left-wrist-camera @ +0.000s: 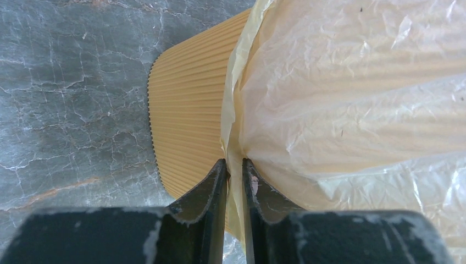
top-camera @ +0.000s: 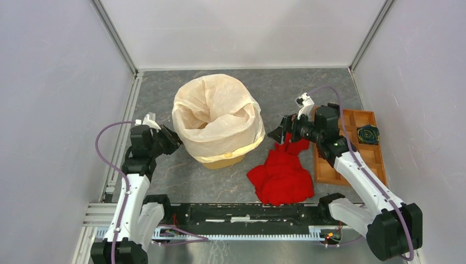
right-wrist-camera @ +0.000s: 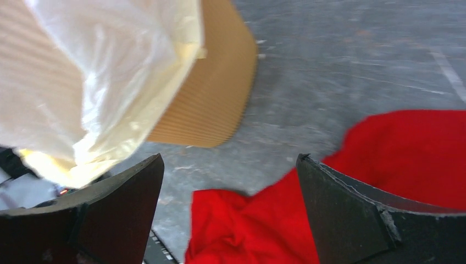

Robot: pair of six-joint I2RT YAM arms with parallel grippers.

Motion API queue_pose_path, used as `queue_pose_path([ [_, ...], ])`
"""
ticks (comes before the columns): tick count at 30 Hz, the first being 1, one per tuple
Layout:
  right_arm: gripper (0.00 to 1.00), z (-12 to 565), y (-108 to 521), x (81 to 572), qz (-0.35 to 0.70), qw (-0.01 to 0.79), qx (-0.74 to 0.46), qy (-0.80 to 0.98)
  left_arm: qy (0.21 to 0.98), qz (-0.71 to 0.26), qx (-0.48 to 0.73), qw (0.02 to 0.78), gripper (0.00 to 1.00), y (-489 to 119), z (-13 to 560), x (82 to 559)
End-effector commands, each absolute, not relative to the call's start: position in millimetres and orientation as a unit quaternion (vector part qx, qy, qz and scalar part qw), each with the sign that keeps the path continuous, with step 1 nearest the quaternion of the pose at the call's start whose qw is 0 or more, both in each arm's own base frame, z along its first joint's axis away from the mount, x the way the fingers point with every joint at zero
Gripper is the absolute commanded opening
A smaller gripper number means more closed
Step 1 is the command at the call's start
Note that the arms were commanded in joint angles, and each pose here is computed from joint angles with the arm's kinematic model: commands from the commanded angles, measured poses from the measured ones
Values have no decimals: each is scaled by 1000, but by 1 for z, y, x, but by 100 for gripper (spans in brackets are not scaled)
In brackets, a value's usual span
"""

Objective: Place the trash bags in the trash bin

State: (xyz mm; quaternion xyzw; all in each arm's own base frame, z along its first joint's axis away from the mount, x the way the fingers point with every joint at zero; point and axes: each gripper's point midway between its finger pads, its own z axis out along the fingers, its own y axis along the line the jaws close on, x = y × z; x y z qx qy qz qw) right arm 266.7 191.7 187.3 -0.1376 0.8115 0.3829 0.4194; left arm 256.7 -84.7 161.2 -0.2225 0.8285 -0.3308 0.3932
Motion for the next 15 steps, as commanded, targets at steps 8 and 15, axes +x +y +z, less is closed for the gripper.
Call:
queue_pose_path([
  [8,98,233,191,235,418,477,-154,758,822,-341,-209,406,23,-87,182,261],
  [15,98,262,258,205,561,436,-148,688,820,-345,-210,406,23,-89,184,261],
])
